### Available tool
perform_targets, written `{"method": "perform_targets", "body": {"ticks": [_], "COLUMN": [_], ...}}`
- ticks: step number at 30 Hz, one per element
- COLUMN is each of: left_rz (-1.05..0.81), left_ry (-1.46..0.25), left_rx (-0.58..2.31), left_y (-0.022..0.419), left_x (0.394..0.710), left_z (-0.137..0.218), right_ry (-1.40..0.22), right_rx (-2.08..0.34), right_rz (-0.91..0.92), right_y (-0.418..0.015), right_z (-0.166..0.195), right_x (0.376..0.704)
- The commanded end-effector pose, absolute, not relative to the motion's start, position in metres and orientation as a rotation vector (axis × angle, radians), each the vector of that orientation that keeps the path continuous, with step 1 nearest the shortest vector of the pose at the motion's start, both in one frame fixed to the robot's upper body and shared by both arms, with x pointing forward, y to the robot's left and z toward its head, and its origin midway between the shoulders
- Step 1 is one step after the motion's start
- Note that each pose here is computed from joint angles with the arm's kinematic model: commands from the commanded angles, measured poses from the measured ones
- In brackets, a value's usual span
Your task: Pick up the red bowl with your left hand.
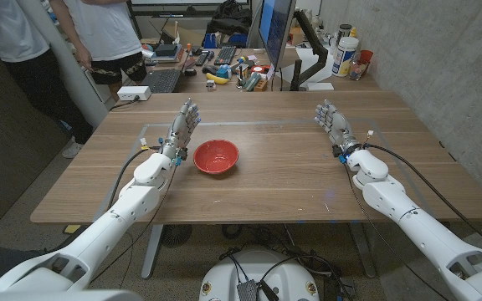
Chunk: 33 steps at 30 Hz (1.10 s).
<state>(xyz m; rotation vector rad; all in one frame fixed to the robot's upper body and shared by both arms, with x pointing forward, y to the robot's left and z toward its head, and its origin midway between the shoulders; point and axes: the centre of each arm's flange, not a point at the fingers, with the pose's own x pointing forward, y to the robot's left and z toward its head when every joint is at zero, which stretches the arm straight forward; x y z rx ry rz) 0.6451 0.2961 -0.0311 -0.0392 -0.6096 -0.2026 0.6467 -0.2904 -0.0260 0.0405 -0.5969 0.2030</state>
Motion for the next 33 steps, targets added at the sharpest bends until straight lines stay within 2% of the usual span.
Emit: {"method": "perform_targets", "body": {"ticks": [1,33], "left_rz": [-0.2,-0.209], "left_ry": [-0.636,-0.686], "left_rx": [-0.005,0.146], "left_y": [0.303,0.299], "left_x": [0.633,0.613], "left_z": [-0.036,-0.036], "right_ry": [-0.597,-0.619], "right_rx": [0.046,0.055], "right_rz": [0.197,0.209], "right_y": [-0.291,-0.284], "right_z": [-0.027,-0.022], "right_x": [0.644,0.653]}}
